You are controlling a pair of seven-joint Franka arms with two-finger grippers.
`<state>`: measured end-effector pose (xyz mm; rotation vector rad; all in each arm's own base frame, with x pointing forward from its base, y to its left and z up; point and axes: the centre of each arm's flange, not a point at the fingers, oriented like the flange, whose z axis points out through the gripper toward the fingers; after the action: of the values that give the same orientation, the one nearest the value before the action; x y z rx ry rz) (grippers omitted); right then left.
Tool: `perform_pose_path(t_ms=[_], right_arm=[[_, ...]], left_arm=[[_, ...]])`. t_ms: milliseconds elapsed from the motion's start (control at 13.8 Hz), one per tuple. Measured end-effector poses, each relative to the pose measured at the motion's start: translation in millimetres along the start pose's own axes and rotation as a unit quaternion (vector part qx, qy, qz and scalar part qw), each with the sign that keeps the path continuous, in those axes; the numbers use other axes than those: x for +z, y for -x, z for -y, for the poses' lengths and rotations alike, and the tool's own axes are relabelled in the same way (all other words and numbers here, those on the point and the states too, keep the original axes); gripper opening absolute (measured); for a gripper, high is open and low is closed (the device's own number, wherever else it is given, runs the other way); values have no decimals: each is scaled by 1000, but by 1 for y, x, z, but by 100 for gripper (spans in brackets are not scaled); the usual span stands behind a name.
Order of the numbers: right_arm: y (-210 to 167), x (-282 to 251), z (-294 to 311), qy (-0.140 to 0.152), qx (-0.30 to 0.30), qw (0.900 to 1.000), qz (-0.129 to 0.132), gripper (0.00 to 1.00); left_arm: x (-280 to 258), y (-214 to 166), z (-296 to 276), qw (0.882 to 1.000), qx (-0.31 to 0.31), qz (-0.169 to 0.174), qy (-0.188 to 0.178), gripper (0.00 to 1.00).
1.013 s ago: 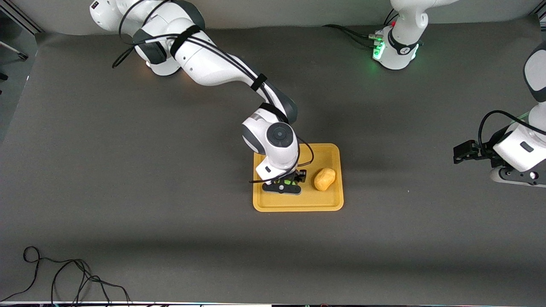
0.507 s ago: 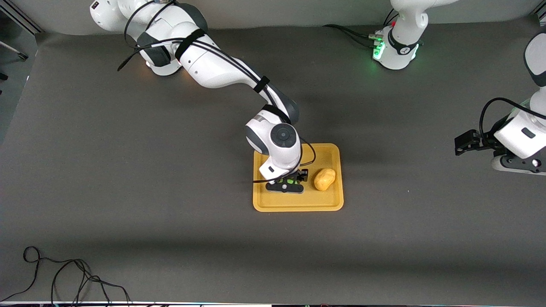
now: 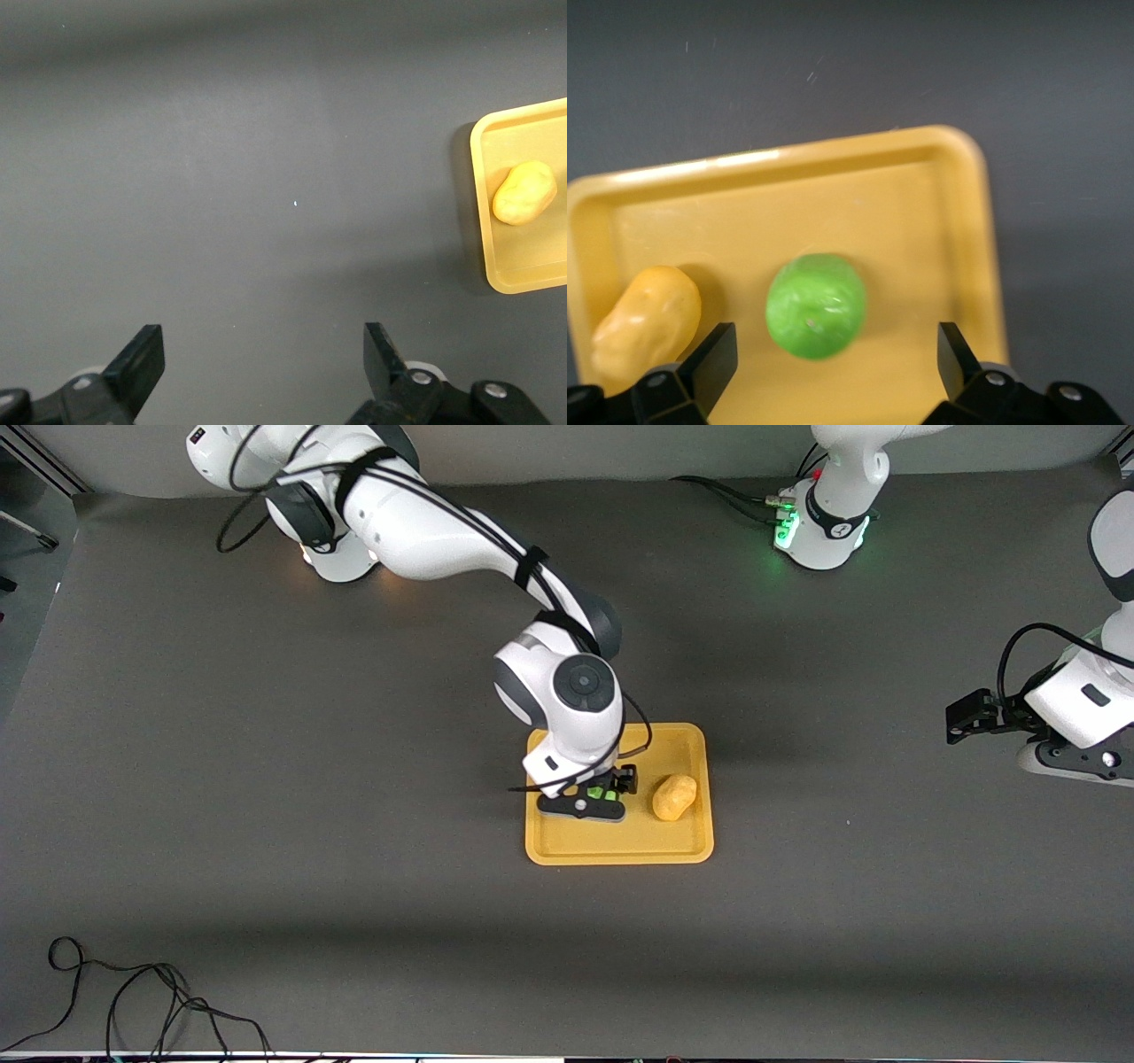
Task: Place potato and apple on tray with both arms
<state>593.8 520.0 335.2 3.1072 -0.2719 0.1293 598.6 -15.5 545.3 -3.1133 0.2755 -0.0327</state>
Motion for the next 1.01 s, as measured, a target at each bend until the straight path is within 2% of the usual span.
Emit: perform_pose_path(t_ms=[217, 579, 796, 1013], right_arm=[[-38, -98, -64, 14, 0, 1000, 12, 100], [-103, -196, -226, 27, -97, 994, 39, 100], [-112, -231, -335, 21, -132, 990, 53, 100], [-100, -254, -426, 11, -147, 988, 52, 100]], left_arm=[[5, -3, -2, 1000, 5, 1, 2, 100], [12, -8, -3, 1000, 8, 0, 4, 100], [14, -9, -4, 1000, 9, 2, 4, 100], [16, -9, -4, 1000, 9, 3, 5, 100]])
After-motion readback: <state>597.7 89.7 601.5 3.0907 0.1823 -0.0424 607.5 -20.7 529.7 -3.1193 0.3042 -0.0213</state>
